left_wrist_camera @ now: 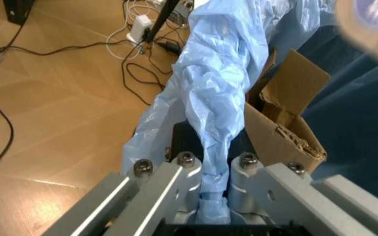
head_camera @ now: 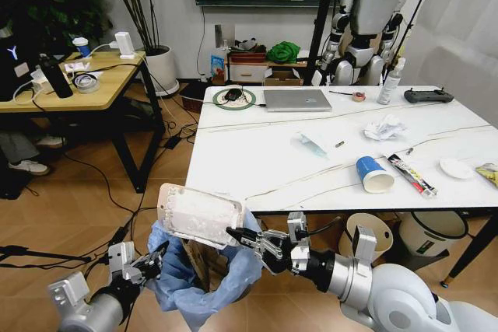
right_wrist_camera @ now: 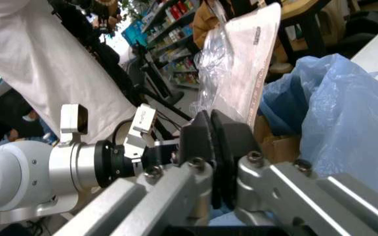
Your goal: Pick up the trash bin and place the trash from the table into it.
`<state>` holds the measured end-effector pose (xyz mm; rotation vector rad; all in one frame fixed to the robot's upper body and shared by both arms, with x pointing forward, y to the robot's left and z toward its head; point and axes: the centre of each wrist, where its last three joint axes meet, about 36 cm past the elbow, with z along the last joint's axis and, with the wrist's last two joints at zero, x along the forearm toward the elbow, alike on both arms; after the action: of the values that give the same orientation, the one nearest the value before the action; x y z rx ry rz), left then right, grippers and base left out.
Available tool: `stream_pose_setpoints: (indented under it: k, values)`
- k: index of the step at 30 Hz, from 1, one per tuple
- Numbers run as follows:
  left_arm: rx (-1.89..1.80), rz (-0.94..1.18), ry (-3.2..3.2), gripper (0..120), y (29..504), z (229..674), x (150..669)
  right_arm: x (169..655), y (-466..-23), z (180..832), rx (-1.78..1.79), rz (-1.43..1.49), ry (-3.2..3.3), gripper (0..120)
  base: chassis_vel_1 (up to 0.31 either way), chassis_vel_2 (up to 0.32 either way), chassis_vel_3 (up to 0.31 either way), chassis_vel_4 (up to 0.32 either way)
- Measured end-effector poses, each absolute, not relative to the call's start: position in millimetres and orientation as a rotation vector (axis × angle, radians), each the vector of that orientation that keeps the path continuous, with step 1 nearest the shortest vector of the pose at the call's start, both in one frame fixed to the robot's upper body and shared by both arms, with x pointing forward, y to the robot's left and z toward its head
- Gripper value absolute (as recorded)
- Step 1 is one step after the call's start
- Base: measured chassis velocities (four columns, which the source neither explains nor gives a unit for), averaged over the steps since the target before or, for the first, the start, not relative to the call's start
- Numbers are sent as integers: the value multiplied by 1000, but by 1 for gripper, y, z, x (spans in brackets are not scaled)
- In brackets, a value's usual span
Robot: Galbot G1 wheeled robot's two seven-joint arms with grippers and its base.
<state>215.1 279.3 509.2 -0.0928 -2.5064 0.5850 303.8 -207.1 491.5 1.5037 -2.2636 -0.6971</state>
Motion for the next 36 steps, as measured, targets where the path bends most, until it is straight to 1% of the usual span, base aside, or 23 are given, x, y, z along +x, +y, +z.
stream_pose_setpoints:
  k: [2, 3, 8, 9, 10, 13, 14, 15, 17, 20, 22, 25, 27, 28, 30, 32, 34, 36]
  values:
    - [-92, 584, -2507, 0, 280, 509, 216, 303, -207, 490, 1501, -695, -2262, 8, 0, 0, 0, 0]
    - [-92, 584, -2507, 0, 280, 509, 216, 303, -207, 490, 1501, -695, -2262, 8, 0, 0, 0, 0]
    - [-91, 583, -2506, 0, 280, 509, 216, 304, -207, 488, 1497, -687, -2265, 26, 0, 0, 0, 0]
    - [-91, 583, -2506, 0, 280, 509, 216, 304, -207, 488, 1497, -687, -2265, 26, 0, 0, 0, 0]
    - [-91, 583, -2505, 0, 280, 509, 216, 304, -208, 488, 1497, -685, -2266, 33, 0, 0, 0, 0]
    - [-88, 584, -2504, 0, 281, 509, 216, 304, -207, 487, 1496, -685, -2267, 45, 0, 0, 0, 0]
    - [-87, 583, -2503, 0, 281, 508, 216, 305, -207, 488, 1497, -686, -2272, 52, 0, 0, 0, 0]
    - [-87, 583, -2503, 0, 281, 508, 216, 305, -207, 488, 1497, -686, -2272, 52, 0, 0, 0, 0]
    - [-85, 582, -2502, 0, 281, 508, 215, 308, -208, 491, 1502, -687, -2291, 59, 0, 0, 0, 0]
    - [-81, 587, -2499, 0, 280, 508, 214, 319, -210, 502, 1503, -711, -2358, 66, 0, 0, 0, 0]
    - [-81, 587, -2498, 0, 280, 508, 214, 322, -210, 503, 1502, -715, -2371, 67, 0, 0, 0, 0]
    - [-91, 587, -2494, 0, 278, 508, 212, 344, -218, 516, 1466, -748, -2506, 74, 0, 0, 0, 0]
    - [-92, 588, -2493, 0, 277, 507, 211, 359, -224, 519, 1413, -782, -2595, 77, 0, 0, 0, 0]
    - [-93, 590, -2492, 0, 276, 507, 210, 367, -229, 517, 1355, -802, -2652, 82, 0, 0, 0, 0]
    - [-94, 590, -2492, 0, 276, 507, 210, 369, -231, 517, 1338, -805, -2666, 82, 0, 0, 0, 0]
    - [-97, 590, -2492, 0, 275, 507, 210, 384, -242, 505, 1154, -778, -2803, 94, 0, 0, 0, 0]
    - [-98, 589, -2493, 0, 275, 507, 210, 389, -245, 501, 1085, -757, -2845, 98, 0, 0, 0, 0]
    - [-100, 584, -2497, 0, 275, 507, 210, 401, -256, 484, 856, -663, -2974, 100, 0, 0, 0, 0]
